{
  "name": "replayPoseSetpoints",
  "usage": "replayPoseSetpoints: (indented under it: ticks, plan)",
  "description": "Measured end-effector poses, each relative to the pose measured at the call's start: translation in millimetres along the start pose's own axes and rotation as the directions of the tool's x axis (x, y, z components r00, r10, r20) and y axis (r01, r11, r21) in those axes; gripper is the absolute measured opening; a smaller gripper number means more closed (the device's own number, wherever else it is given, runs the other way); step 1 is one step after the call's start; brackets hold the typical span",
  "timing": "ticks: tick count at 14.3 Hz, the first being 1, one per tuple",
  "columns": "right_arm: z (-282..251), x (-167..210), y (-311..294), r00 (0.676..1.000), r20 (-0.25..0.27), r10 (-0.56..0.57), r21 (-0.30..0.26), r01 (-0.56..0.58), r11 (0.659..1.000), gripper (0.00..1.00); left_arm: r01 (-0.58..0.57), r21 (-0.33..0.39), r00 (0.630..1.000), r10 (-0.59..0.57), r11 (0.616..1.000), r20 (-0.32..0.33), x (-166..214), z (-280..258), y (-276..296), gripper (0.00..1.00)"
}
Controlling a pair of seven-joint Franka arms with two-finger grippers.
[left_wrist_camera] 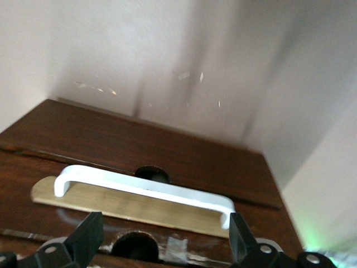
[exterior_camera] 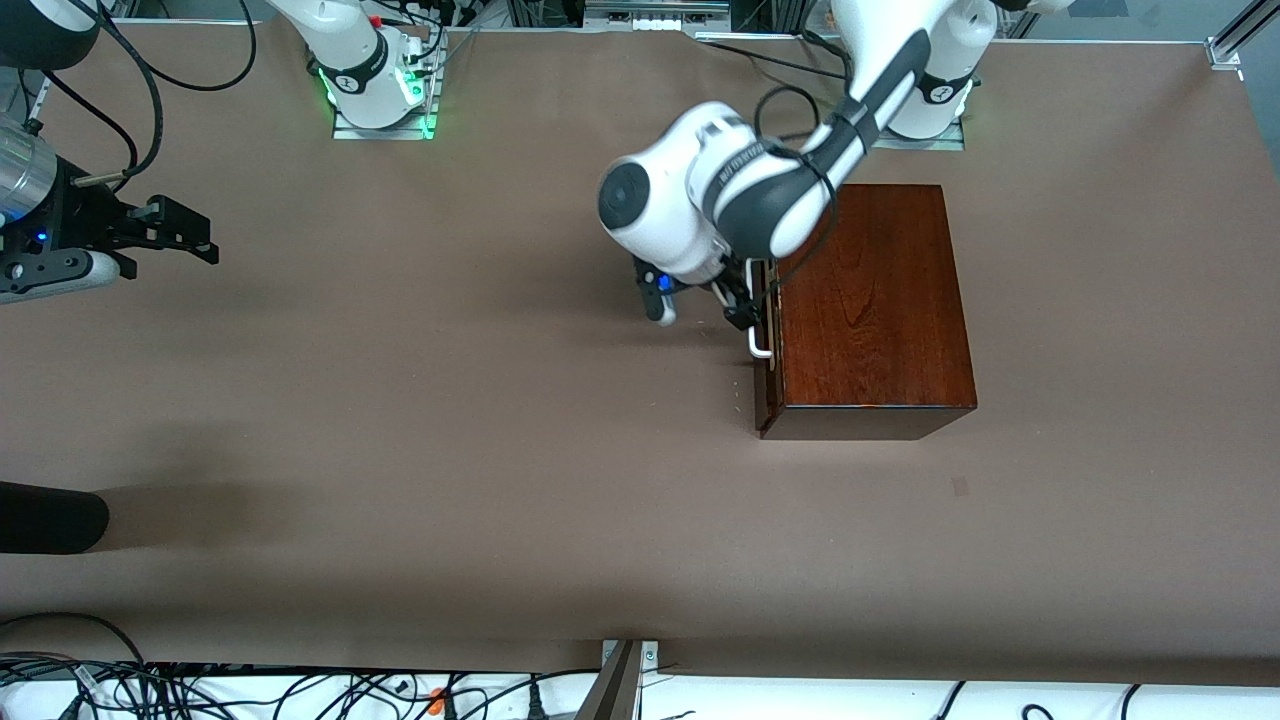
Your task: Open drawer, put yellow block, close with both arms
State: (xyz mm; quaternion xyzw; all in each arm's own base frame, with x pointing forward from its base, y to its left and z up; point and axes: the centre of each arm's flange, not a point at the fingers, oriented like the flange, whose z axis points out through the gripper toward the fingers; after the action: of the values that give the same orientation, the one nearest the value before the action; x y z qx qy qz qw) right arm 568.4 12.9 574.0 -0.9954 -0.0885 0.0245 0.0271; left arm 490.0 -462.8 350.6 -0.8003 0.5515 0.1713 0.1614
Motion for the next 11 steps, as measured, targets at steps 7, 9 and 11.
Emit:
replayPoseSetpoints:
  ticks: [7, 9, 11]
  plan:
    - [0, 0, 0, 1.000, 0.001, 0.000, 0.000, 0.000, 1.000, 1.00, 0.528, -0.073, 0.819, -0.530, 0.846, -0.218, -70, -137, -12, 1.00]
    - [0, 0, 0, 1.000, 0.001, 0.000, 0.000, 0.000, 1.000, 1.00, 0.606, -0.122, 0.756, -0.616, 0.786, -0.220, -115, -161, -31, 1.00]
    - [0, 0, 0, 1.000, 0.001, 0.000, 0.000, 0.000, 1.000, 1.00, 0.666, -0.207, 0.688, -0.697, 0.717, -0.202, -165, -169, -69, 1.00]
